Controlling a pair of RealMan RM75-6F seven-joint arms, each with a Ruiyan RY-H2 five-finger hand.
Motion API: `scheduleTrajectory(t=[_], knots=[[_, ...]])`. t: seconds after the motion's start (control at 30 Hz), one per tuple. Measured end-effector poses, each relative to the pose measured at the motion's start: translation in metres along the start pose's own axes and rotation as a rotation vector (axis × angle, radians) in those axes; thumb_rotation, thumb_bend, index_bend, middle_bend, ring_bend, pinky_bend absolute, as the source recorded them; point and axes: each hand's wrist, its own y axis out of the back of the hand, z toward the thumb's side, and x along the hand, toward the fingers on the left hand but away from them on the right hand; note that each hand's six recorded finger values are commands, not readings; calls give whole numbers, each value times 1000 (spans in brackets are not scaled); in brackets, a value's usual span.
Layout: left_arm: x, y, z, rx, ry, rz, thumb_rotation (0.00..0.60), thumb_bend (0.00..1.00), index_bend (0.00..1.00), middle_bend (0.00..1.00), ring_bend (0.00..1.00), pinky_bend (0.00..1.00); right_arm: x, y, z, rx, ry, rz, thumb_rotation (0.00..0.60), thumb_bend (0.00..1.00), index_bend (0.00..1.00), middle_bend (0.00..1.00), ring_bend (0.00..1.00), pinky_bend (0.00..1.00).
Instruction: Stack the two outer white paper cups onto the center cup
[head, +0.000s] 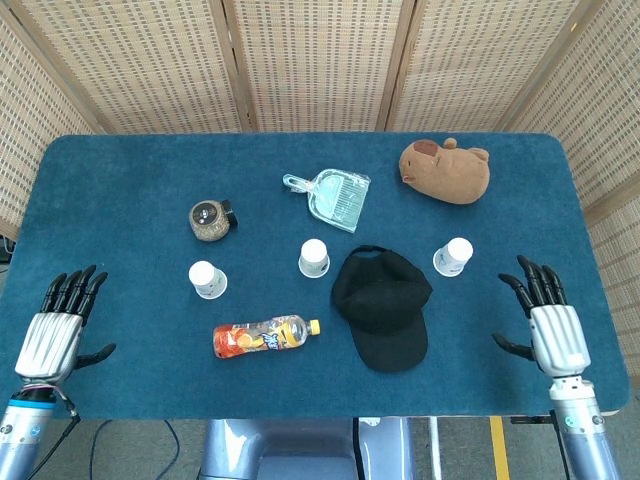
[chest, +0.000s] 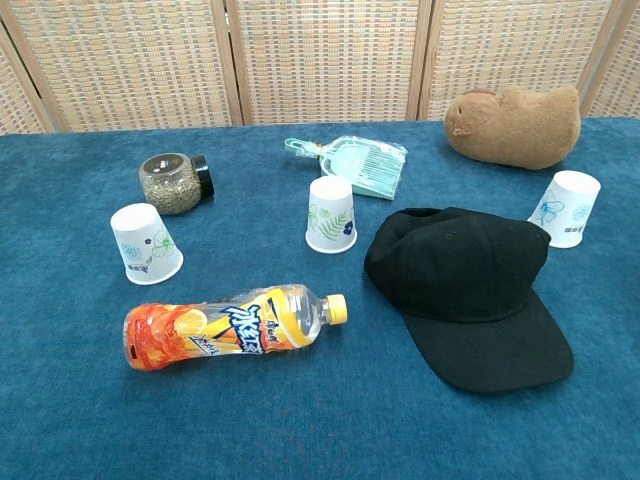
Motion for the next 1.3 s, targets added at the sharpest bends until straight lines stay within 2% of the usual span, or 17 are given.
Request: scheduleTrajectory(t=[0.17,0.33,0.5,0.67,0.9,1.3], knots=[[2,-2,-1,1,4,-4,600,27,0,0,0,0,-38,-1,9,22,19,46,600,175,240,0,0,1],[3,-3,-2,1,7,-8,600,26,0,0,0,0,-79,-4,16,40,4,96,600,181,266,0,0,2],[5,-4,-2,2,8,-9,600,26,0,0,0,0,-112,-14,13,56,-42,157,600,192,275,0,0,5],[6,-4,-3,0,11,-8,600,27,0,0,0,0,-137,-26,-4,72,-121,212,600,198,282,0,0,5],[7,-7,-2,7,8,-16,600,26,0,0,0,0,-158,-40,-19,91,-186,258,600,204,304,0,0,5],[6,-9,0,15,5,-20,600,26,0,0,0,0,-172,-58,-19,108,-196,304,600,215,343,0,0,4]])
